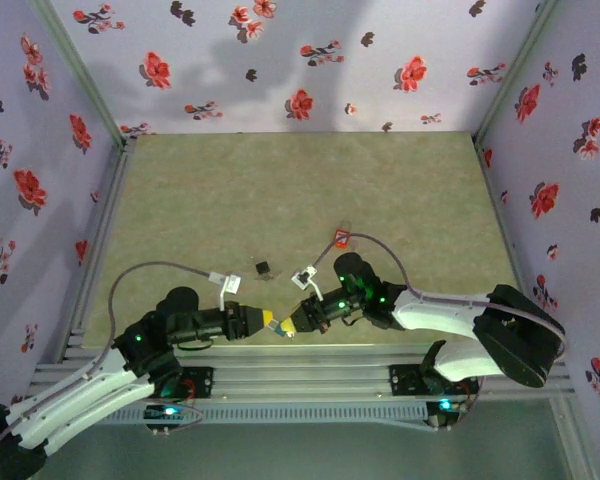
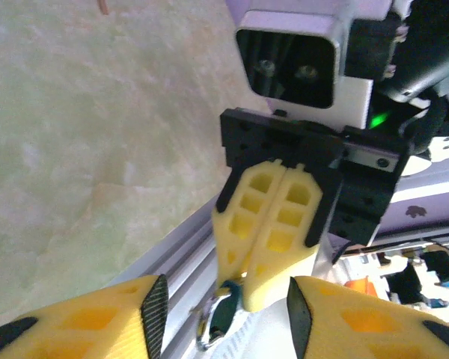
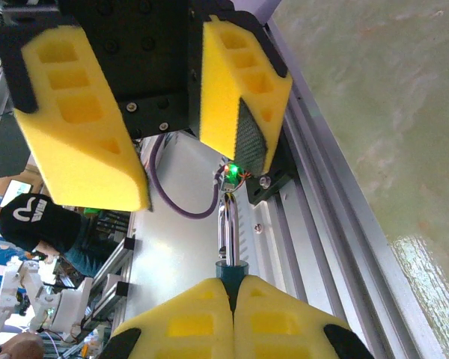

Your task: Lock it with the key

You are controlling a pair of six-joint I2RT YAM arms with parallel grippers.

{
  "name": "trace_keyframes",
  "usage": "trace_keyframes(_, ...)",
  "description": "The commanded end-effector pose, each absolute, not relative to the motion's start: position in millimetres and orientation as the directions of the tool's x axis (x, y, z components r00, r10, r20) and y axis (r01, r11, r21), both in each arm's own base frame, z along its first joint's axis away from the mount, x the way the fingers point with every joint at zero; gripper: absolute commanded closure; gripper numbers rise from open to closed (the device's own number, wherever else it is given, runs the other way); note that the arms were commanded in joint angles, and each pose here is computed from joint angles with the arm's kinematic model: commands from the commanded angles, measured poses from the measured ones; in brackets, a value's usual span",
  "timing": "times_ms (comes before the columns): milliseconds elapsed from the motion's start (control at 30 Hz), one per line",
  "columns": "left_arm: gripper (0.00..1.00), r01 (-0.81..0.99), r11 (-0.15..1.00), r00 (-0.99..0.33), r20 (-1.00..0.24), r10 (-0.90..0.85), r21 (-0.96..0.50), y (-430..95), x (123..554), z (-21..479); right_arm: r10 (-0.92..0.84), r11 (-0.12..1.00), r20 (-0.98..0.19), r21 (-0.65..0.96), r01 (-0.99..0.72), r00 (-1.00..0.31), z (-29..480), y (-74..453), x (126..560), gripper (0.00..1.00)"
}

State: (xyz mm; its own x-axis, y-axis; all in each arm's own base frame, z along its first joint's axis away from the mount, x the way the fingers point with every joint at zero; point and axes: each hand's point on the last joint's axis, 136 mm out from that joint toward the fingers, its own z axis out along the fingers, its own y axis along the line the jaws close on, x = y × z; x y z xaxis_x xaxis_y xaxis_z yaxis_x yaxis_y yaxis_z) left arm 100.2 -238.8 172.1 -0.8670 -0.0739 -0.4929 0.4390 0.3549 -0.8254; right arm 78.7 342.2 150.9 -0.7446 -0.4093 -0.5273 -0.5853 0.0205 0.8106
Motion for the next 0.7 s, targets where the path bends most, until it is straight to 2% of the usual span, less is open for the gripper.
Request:
trace_keyframes(0,0.55,0.460,0.268,-0.871,-0.489,-0.051,-0.847,-245.5,92.5,182.0,-0.408,-0.032,-0.565,0.794,-0.607,-0.717,165.9,347.3,76.9,1.00)
trace_keyframes(467,0.57,0.452,0.259,-0.884,-0.467,0.002,-0.854,-244.7,82.7,172.6,-0.412,-0.035,-0.563,0.795,-0.606,-0.716,165.3,347.4,75.6,1.00)
trace_keyframes(667,0.66,0.453,0.267,-0.884,-0.467,0.012,-0.850,-243.4,82.3,171.0,-0.417,-0.050,-0.568,0.794,-0.606,-0.710,167.3,347.6,72.6,1.00)
